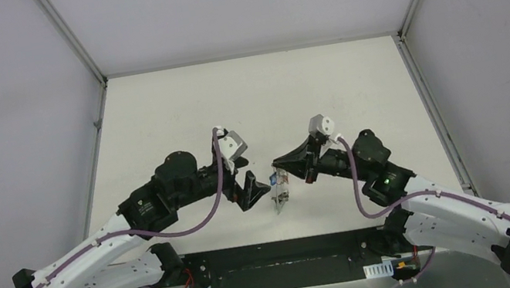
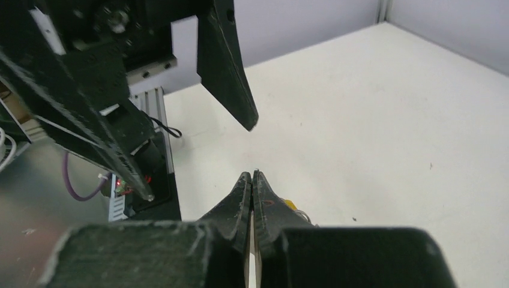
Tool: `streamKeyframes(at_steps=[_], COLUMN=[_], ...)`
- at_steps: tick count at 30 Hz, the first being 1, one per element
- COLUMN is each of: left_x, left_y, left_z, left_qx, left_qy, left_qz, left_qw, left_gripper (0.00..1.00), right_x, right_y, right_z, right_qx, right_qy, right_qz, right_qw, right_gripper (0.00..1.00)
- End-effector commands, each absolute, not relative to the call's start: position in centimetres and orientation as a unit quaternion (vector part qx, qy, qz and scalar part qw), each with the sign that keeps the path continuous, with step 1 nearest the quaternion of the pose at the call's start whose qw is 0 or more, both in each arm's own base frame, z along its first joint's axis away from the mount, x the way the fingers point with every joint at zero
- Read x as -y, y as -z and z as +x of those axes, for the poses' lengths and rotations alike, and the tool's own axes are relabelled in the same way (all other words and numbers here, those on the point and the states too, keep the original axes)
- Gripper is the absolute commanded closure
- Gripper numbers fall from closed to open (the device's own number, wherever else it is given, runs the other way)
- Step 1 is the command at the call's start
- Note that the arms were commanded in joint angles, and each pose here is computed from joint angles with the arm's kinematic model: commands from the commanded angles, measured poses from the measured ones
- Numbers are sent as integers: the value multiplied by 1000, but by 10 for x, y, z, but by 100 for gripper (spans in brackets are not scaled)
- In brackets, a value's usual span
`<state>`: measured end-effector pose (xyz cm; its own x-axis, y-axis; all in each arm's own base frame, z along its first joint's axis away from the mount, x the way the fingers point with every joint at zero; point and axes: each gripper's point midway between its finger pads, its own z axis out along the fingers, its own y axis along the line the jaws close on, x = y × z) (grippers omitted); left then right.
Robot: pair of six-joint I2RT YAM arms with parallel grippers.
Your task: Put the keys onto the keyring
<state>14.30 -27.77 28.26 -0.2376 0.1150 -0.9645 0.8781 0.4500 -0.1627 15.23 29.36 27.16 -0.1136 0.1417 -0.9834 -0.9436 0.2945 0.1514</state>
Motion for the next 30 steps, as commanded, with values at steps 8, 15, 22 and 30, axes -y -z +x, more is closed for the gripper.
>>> streamKeyframes(at_steps=[8, 15, 22, 30], left_x=[284, 275, 266, 260], left_y=[-320, -323, -313, -287], left_z=[150, 157, 161, 172], left_qx=[-698, -721, -746, -783], left_qy=[417, 421, 411, 384], left_qz=[282, 215, 171, 127], left_qw=[509, 506, 495, 472], left_gripper=[1, 1, 1, 1], right_x=[-334, -366, -379, -367], right_y=[-229, -187, -158, -167], right_z=[181, 197, 220, 235], right_qx=[-614, -636, -668, -669], right_qy=[-464, -483, -463, -469], right_qz=[-381, -375, -354, -336], right_qw=[513, 471, 463, 468], right_gripper=[100, 100, 94, 60])
